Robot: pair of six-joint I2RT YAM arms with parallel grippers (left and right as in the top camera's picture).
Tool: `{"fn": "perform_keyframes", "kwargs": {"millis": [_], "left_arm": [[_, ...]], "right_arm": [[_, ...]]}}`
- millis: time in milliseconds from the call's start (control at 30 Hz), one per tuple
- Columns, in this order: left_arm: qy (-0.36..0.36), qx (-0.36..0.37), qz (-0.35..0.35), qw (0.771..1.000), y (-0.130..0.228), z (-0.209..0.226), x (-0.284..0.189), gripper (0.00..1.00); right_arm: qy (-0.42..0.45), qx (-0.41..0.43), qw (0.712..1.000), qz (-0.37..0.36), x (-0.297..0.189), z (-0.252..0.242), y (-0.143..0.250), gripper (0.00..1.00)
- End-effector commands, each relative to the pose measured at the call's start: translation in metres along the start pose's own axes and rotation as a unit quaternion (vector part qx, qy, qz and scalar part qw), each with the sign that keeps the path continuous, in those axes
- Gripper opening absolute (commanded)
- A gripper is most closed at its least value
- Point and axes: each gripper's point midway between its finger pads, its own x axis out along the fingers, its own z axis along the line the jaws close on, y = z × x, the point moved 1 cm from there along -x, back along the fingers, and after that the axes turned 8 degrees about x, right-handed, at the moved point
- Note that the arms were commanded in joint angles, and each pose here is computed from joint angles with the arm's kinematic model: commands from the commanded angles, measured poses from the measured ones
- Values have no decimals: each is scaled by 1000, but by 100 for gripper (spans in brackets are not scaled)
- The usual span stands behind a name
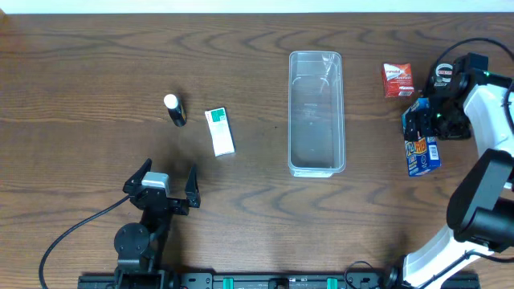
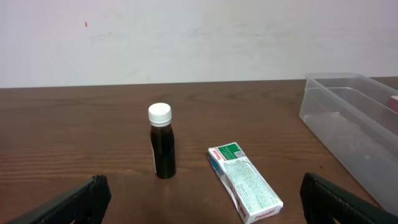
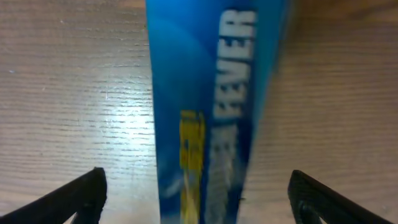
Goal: Pack container
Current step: 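Reach the right gripper to the blue fever box and grasp it, then carry the blue box left and lower it into the clear container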
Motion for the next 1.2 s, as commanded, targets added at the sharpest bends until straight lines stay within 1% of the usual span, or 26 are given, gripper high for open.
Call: {"fn": "perform_keyframes", "kwargs": {"millis": [0,67,167,267,367,500,600,667,833,967,1067,1167], "left_arm": [[7,3,23,1000,15,-2,1,98],[7,3,23,1000,15,-2,1,98],[7,3,23,1000,15,-2,1,98],[7,3,23,1000,15,-2,1,98],[7,3,24,1000,15,-2,1,98],[7,3,23,1000,15,-2,1,98],[7,3,23,1000,15,-2,1,98],[7,3,23,1000,15,-2,1,98],[7,3,23,1000,15,-2,1,98],[7,3,23,1000,15,-2,1,98],[7,3,23,1000,15,-2,1,98],[7,3,23,1000,15,-2,1,98]], "right_arm": [[-12,-4,1000,-6,2,1,-6,81],[-15,-4,1000,-7,3,2,-8,72],[-15,-4,1000,-9,4,2,-9,64],[-17,-4,1000,-8,5,2,-9,51],[-25,-4,1000,-2,9,5,-8,48],[-26,-4,1000,4,13,5,-6,39],[-26,-4,1000,5,14,5,-6,25],[-26,-4,1000,5,14,5,-6,19],[-26,-3,1000,6,13,5,-6,17],[-27,5,1000,3,12,5,-7,12],[-47,7,999,-8,2,11,-13,15],[-74,6,997,-24,-21,20,-22,15]]}}
